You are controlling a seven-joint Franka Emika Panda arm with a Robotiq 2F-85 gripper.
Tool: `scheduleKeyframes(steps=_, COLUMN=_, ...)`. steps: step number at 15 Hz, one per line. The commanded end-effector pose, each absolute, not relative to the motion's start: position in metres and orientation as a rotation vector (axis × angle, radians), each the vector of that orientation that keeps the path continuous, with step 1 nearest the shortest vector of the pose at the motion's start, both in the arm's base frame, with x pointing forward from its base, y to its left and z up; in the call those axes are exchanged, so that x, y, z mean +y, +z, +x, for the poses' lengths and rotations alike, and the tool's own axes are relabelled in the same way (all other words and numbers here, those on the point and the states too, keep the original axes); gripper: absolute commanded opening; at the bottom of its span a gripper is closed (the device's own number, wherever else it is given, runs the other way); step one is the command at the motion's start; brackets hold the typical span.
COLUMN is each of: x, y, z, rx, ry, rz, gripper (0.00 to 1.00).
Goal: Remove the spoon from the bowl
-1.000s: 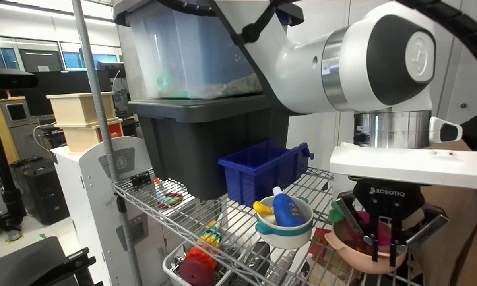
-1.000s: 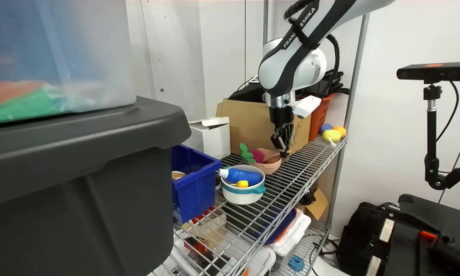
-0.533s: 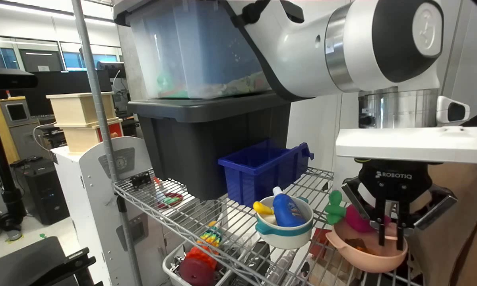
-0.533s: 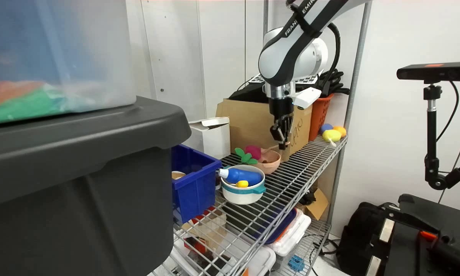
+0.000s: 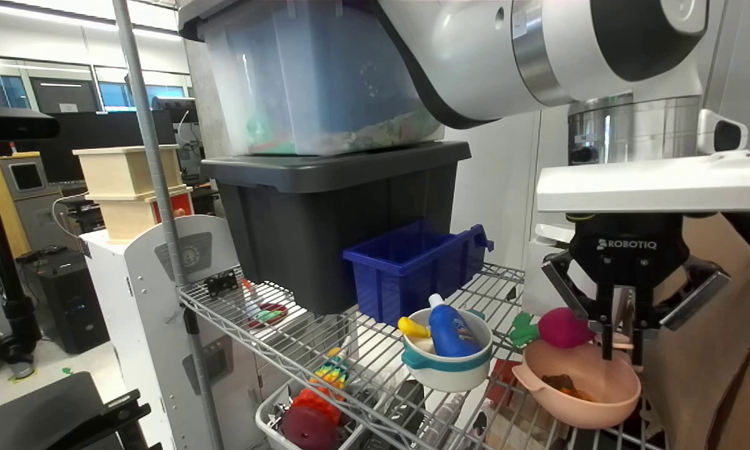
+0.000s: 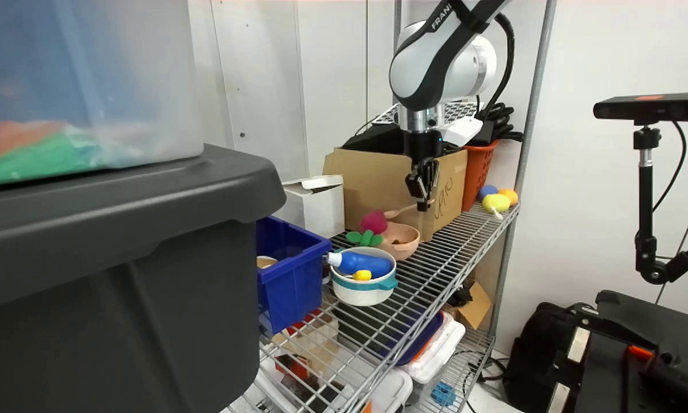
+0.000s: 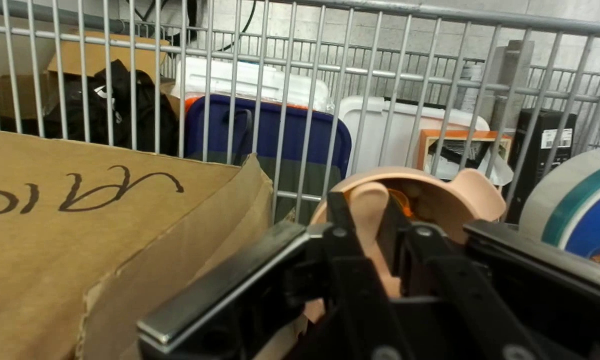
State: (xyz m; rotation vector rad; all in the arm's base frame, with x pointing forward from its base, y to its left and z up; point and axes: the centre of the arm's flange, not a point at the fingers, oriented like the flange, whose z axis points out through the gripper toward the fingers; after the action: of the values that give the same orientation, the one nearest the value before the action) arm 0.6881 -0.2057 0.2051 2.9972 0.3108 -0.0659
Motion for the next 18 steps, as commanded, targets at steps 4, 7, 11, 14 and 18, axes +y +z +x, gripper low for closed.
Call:
scheduleKeyframes(steps=4, x=-0.205, y=0.222, z=0.673, rx=0.366, ry=-0.033, rz=3.004, gripper=0.05)
scheduleKeyframes(steps=7, x=-0.204, y=0.227, z=0.670, rx=0.374, ry=-0.021, rz=2.999, gripper=0.05)
scheduleKeyframes(steps=11, x=-0.203, y=0.236, z=0.666, rx=0.386, ry=0.012, rz=2.994, gripper=0.05)
scheduleKeyframes(steps=14, x=-0.200, y=0.244, z=0.662, rx=0.396, ry=0.033, rz=2.992, gripper=0.05)
scheduleKeyframes(steps=18, x=-0.186, y=0.256, z=0.652, rx=0.448, ry=0.067, rz=2.992, gripper=0.05)
